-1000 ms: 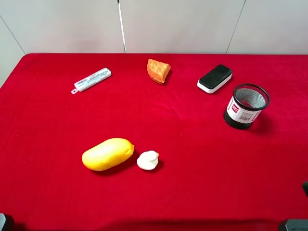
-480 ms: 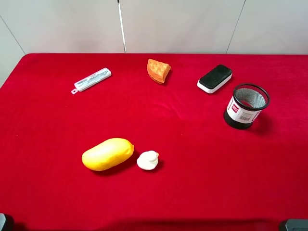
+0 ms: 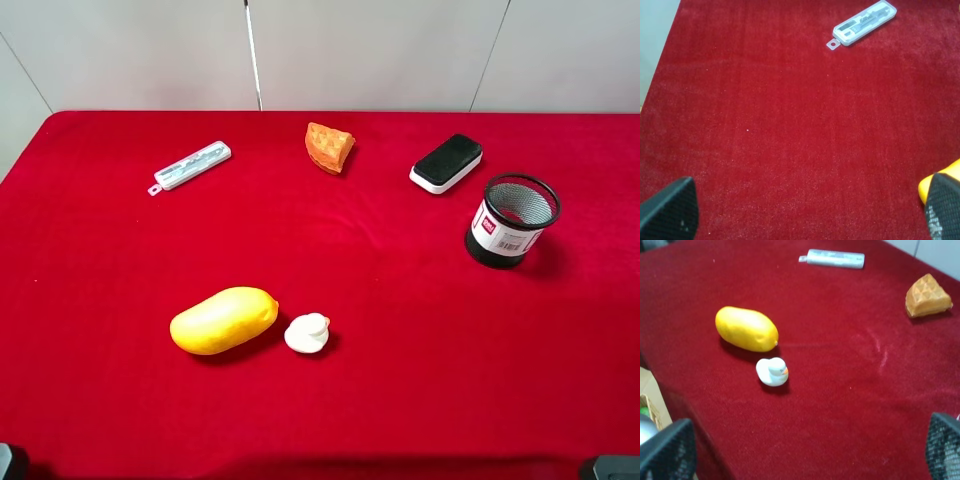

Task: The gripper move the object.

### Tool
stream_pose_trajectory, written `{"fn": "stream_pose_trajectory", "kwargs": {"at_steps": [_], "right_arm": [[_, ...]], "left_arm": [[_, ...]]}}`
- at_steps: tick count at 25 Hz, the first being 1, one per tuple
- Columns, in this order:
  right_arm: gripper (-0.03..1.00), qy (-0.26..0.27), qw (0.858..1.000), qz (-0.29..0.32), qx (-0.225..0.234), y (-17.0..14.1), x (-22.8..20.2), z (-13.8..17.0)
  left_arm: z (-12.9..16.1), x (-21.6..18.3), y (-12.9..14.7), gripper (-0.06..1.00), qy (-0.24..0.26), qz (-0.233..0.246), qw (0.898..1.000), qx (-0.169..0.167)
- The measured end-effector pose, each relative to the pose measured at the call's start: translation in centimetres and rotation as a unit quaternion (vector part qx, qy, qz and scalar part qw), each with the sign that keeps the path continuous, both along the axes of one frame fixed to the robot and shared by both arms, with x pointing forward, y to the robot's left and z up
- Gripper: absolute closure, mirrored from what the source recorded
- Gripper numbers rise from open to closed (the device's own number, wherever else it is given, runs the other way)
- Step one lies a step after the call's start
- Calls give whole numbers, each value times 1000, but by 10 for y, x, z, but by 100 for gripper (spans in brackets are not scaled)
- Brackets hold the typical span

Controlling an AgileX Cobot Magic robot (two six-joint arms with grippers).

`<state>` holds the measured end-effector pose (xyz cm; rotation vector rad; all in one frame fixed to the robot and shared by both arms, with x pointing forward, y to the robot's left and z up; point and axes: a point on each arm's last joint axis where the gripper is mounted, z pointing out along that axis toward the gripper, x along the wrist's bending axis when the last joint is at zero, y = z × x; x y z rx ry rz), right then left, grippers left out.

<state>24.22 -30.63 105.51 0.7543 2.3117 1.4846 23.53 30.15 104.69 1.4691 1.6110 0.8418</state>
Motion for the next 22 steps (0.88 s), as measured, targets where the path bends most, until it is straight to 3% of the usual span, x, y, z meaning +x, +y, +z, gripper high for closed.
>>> {"fn": "stream_pose_trajectory", "kwargs": {"at_steps": [4,11,22], "right_arm": [[27,-2,1000,-24,3,-1,-1,0],[27,-2,988,-153,2,-2,-3,0],[27,-3,926,-376,2,-1,-6,0]], "left_arm": [[0,0,0,5,0,0,1000,0],[0,0,0,5,0,0,1000,0],[0,0,0,5,0,0,1000,0]]}}
